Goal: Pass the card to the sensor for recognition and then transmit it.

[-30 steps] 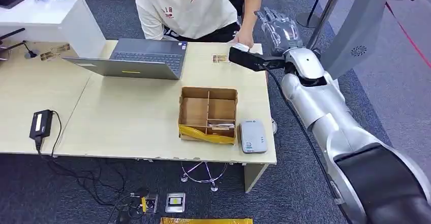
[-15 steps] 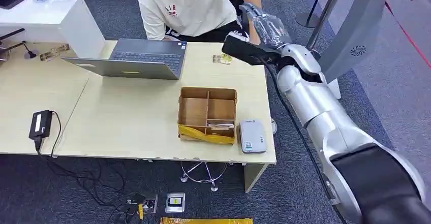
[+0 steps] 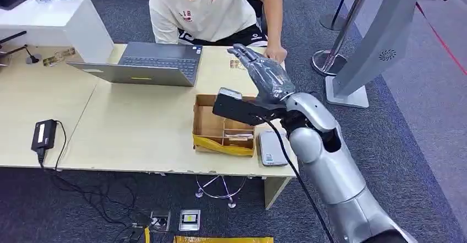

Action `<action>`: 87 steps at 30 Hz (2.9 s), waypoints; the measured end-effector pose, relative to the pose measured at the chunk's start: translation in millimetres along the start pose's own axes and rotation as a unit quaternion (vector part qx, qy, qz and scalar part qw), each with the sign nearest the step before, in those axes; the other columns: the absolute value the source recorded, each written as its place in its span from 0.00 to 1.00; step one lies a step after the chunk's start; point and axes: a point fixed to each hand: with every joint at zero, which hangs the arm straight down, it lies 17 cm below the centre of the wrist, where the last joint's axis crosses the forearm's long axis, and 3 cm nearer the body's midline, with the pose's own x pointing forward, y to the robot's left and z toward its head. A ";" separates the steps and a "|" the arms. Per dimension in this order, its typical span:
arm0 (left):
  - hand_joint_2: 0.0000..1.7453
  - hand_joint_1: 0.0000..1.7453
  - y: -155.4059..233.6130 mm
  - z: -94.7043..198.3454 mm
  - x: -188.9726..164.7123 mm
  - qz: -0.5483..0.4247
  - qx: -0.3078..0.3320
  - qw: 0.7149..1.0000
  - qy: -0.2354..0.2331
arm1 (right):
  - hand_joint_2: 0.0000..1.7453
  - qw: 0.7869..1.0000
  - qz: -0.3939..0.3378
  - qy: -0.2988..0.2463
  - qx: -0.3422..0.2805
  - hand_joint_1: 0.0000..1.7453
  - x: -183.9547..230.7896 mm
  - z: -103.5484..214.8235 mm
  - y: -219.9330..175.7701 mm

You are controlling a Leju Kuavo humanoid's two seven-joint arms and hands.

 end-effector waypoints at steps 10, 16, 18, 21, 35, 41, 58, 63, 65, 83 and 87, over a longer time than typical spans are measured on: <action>1.00 0.00 4.0 -1.2 19.2 0.004 0.000 1.000 -0.010 | 1.00 0.999 0.013 -0.043 -0.010 0.00 21.3 21.1 6.5; 1.00 0.00 3.6 -1.2 18.3 -0.001 -0.001 1.000 -0.004 | 1.00 0.997 0.055 -0.050 -0.034 0.00 17.8 25.8 28.2; 1.00 0.00 5.4 -1.6 19.9 -0.005 0.000 1.000 -0.002 | 1.00 0.997 0.052 -0.048 -0.035 0.00 12.8 27.5 43.0; 1.00 0.00 8.2 -2.1 23.6 -0.006 0.002 1.000 -0.003 | 1.00 0.998 0.052 -0.040 -0.018 0.00 4.6 28.5 63.2; 1.00 0.00 16.1 -3.3 38.1 -0.008 0.006 1.000 -0.004 | 1.00 0.999 0.026 -0.001 0.039 0.00 -22.0 32.9 137.8; 1.00 0.00 14.2 -3.0 37.9 -0.008 0.005 1.000 -0.004 | 1.00 0.998 0.019 0.011 0.063 0.00 -26.2 36.4 159.8; 1.00 0.00 11.0 -2.4 29.1 -0.002 0.010 1.000 0.006 | 1.00 0.996 0.018 0.028 0.078 0.00 -37.0 43.0 180.2; 1.00 0.00 10.5 -2.3 26.7 -0.002 0.012 1.000 0.007 | 1.00 0.996 0.019 0.030 0.078 0.00 -38.4 43.3 183.5; 1.00 0.00 10.2 -2.2 26.2 -0.002 0.011 1.000 0.008 | 1.00 0.996 0.020 0.035 0.079 0.00 -41.0 43.3 183.8; 1.00 0.00 8.3 -2.0 26.6 -0.003 0.006 1.000 0.009 | 1.00 0.993 0.040 0.073 0.079 0.00 -68.9 42.6 182.2; 1.00 0.00 7.9 -1.9 26.8 -0.003 0.005 1.000 0.008 | 1.00 0.993 0.051 0.082 0.075 0.00 -77.3 44.0 182.0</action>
